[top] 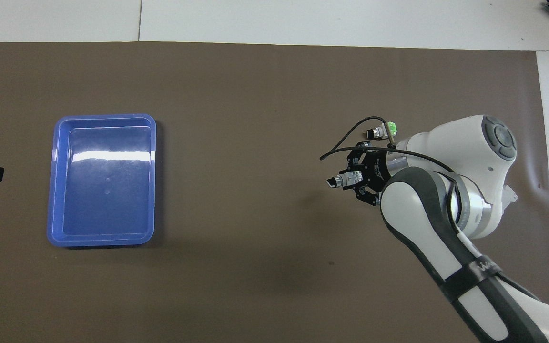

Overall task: Turn and place switch with both arms
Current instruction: 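Carry the switch toward the tray while the left gripper reaches toward it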

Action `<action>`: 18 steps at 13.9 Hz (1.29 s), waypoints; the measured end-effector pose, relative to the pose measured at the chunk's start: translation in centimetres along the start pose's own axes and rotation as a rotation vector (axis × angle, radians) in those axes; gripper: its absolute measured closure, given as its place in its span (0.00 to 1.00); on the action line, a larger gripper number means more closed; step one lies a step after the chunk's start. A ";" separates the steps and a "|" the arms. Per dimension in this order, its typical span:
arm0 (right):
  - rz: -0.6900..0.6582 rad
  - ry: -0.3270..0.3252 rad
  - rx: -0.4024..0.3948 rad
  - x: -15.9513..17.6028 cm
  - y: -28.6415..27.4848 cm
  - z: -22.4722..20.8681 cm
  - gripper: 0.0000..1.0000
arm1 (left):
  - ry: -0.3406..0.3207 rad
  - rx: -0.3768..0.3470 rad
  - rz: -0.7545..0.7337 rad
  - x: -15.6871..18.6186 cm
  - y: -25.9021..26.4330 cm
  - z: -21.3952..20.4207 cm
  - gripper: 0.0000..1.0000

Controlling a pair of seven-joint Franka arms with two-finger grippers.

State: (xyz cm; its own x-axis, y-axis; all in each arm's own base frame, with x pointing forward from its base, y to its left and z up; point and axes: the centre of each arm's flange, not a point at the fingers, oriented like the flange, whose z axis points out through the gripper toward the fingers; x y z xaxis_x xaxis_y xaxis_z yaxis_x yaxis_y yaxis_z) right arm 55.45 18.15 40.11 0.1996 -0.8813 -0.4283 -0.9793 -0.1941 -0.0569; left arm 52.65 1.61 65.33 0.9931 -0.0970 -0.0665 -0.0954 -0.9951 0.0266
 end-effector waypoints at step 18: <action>0.177 -0.256 0.181 -19.1 -1.6 -2.8 0.67 | 0.049 -0.370 -0.096 1.5 10.3 2.6 0.07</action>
State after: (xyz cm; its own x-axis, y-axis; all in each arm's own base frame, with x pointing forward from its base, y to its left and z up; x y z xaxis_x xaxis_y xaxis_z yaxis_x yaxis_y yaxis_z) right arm 53.32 34.08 50.91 0.0337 -0.7535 -0.6566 -0.9926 0.0515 -0.1101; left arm 52.96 -8.87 62.96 0.9992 0.0067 -0.0385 0.0209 -0.9242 0.3813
